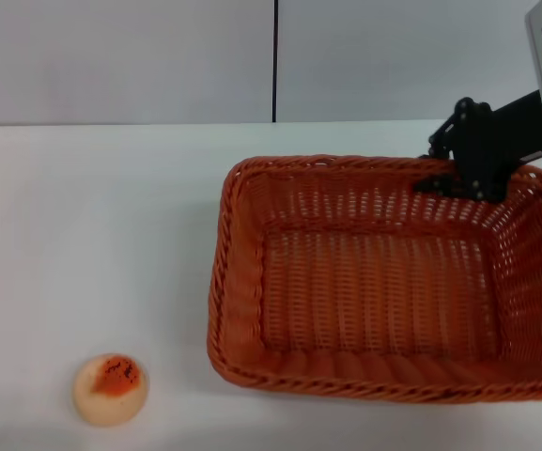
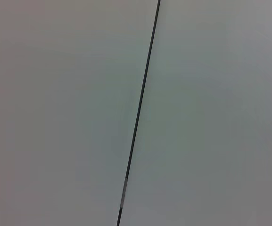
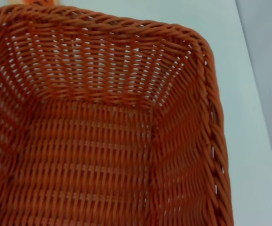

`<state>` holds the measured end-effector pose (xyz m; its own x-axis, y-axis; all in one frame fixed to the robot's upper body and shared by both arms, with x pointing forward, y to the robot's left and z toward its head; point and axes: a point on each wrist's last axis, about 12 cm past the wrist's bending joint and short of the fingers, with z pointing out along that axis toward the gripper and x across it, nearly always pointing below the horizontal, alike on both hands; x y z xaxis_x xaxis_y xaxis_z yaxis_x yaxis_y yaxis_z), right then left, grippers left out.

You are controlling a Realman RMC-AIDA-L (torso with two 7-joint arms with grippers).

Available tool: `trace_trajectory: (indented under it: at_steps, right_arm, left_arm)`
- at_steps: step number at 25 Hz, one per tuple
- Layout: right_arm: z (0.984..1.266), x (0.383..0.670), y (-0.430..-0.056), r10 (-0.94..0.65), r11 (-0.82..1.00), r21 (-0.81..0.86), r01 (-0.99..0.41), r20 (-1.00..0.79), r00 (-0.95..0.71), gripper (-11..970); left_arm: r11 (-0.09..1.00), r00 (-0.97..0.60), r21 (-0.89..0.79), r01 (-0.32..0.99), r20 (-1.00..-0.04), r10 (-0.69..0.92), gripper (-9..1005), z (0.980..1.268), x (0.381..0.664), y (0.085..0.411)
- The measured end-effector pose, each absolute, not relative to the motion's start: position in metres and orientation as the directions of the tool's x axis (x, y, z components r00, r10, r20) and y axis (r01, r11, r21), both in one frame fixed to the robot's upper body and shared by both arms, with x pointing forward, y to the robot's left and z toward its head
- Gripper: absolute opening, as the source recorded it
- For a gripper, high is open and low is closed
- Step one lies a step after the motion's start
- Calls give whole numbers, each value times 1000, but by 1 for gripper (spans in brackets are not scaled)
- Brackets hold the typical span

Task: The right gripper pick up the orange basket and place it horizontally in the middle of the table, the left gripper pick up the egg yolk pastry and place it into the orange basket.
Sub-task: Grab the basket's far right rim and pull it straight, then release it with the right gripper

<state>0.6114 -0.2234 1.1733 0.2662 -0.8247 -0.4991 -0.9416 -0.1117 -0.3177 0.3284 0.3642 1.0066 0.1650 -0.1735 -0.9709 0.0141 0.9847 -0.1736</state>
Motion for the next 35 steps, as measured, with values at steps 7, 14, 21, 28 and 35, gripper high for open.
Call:
trace_trajectory:
  at_steps: [7,14,21,28,35]
  right_arm:
    - [1167,611,-216,-766,-132,-349,-928,-559,319,216]
    - [1160,608,-210,-738,-102,-337,-936,-605,299,241]
    - [1152,605,-205,-731,-95,-294,-951,-628,268,267]
    - [1151,604,-202,-740,-86,-269,-959,-627,243,292]
    - [1156,601,-207,-744,-59,-273,-960,-630,225,378]
  left_arm:
    - [984,170,-180,21,-969,-180,797,1007,330,362]
    - [983,178,-179,29,-967,-181,796,1008,334,361]
    - [984,177,-175,28,-968,-177,795,1008,334,363]
    - [985,174,-173,26,-969,-174,794,1008,333,365]
    - [985,176,-172,28,-969,-174,793,1009,332,365]
